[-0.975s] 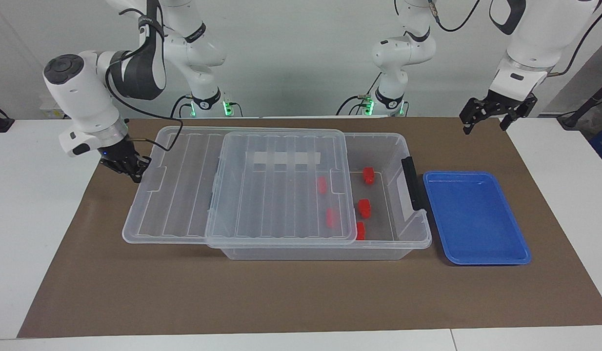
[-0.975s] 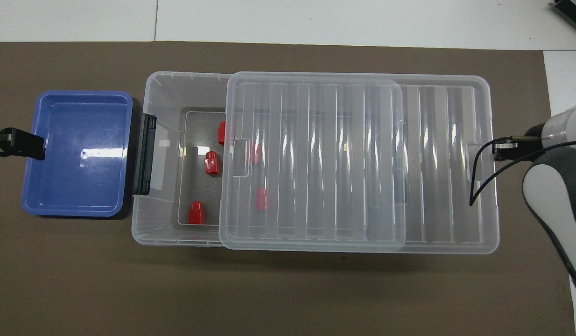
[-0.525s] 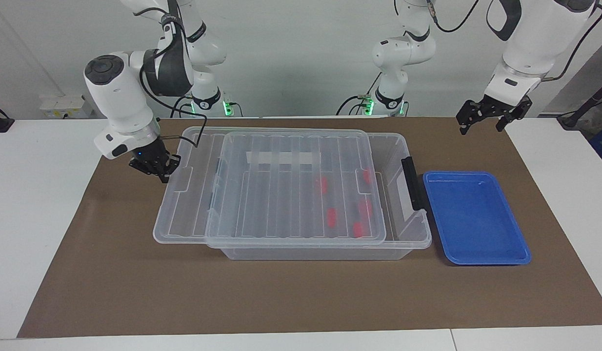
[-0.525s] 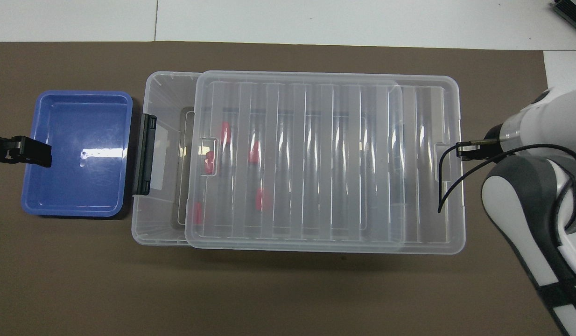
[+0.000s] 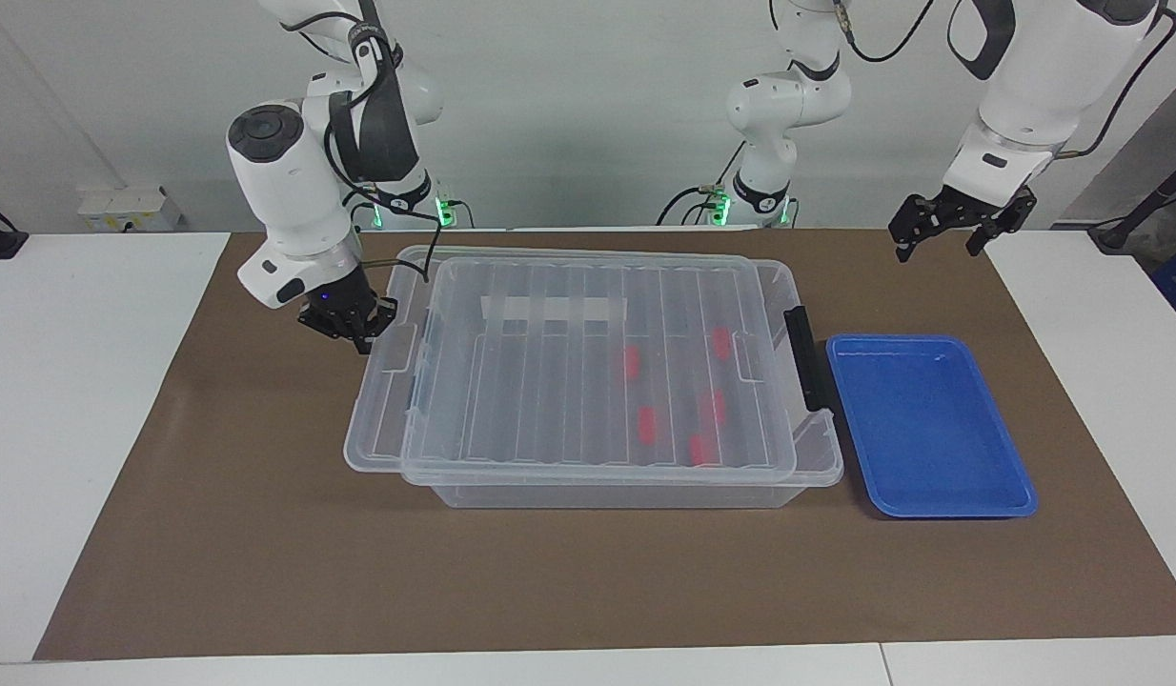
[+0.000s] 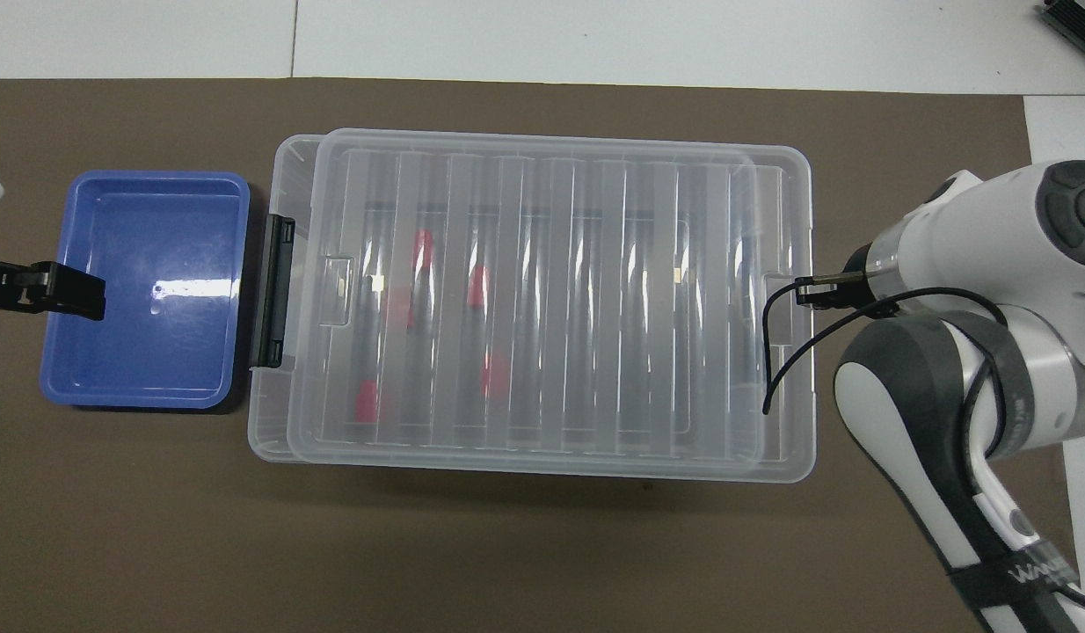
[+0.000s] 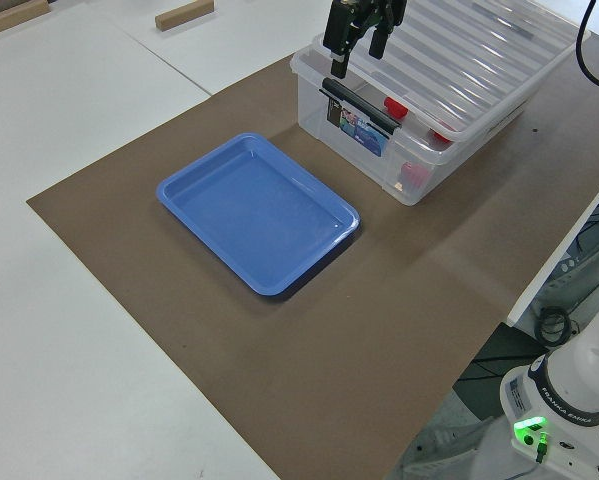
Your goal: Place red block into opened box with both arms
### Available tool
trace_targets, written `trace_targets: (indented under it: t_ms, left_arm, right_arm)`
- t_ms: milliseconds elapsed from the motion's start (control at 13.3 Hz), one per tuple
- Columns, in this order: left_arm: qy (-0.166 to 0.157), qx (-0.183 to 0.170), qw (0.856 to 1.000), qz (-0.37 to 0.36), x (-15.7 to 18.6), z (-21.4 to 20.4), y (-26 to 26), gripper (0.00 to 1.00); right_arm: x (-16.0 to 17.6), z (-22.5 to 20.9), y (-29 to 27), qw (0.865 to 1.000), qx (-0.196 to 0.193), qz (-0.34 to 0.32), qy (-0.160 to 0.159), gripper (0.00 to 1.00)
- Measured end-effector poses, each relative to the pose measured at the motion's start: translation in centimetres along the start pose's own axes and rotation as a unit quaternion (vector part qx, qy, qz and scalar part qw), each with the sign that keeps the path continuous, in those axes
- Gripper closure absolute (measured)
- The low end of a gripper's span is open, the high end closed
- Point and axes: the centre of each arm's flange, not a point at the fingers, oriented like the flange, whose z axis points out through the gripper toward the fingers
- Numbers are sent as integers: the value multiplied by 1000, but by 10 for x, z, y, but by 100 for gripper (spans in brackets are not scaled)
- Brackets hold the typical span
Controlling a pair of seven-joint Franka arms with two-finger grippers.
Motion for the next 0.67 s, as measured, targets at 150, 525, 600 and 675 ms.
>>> trace_targets:
  t_ms: [150,525,600,675]
  left_arm:
    - [1,-9,1000,8,0,-1,11,0]
    - [7,-15,998,60,-5,-8,69,0]
    - [8,-15,998,68,-6,-9,79,0]
    - [8,-15,997,70,-6,-10,81,0]
  right_arm:
    - [-2,-2,-10,1000,0,-1,1,99]
    - [-4,-2,-20,1000,1,-9,1,99]
    - [-4,-2,-23,1000,2,-11,1,99]
    - [-4,-2,-24,1000,2,-12,1,99]
